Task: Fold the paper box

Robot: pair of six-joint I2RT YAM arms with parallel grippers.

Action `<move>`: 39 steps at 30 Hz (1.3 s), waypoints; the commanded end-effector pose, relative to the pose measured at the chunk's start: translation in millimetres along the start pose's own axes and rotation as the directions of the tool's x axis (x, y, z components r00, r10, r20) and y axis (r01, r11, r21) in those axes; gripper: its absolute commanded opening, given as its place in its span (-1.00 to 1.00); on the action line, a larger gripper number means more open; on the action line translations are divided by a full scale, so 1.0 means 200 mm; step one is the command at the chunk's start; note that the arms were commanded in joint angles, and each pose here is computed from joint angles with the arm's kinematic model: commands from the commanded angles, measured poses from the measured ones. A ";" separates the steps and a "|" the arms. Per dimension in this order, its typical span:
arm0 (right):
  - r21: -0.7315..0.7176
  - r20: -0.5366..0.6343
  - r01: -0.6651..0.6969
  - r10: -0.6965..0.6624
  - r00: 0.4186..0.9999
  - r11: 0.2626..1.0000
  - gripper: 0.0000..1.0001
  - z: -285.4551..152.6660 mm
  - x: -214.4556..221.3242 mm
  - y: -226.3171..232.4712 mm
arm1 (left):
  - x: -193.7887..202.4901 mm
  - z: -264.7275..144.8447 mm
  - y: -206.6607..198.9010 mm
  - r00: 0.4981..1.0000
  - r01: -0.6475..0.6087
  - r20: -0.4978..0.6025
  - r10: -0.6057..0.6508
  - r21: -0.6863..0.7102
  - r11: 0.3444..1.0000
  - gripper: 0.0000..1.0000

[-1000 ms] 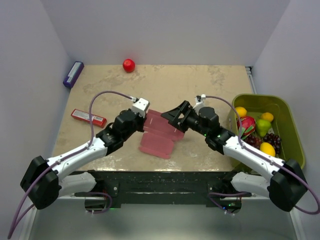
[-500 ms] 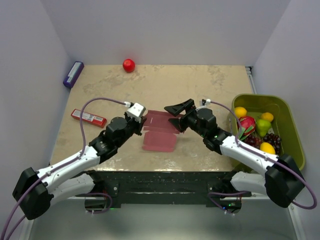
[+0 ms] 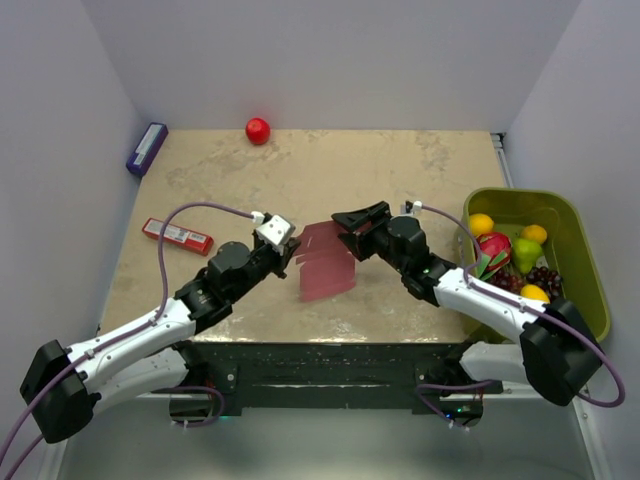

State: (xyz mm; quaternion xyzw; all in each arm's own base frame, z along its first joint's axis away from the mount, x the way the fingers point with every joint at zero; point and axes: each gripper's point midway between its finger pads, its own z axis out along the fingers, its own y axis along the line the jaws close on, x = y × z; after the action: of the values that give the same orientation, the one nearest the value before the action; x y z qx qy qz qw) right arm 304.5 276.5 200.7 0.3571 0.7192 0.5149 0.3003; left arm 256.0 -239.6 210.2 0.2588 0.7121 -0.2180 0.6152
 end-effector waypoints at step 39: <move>-0.003 0.045 0.287 -0.287 0.957 0.958 0.22 -0.13 -0.05 0.00 | 0.02 0.11 -0.18 0.996 -0.032 -0.072 0.048 0.203 0.979 -1.00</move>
State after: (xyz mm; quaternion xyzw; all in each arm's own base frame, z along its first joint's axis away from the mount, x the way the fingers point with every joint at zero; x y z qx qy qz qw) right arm 292.7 258.6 174.8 0.3036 0.7506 0.4708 0.3503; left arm 242.8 -273.5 177.7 0.3298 0.7275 -0.2681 0.5386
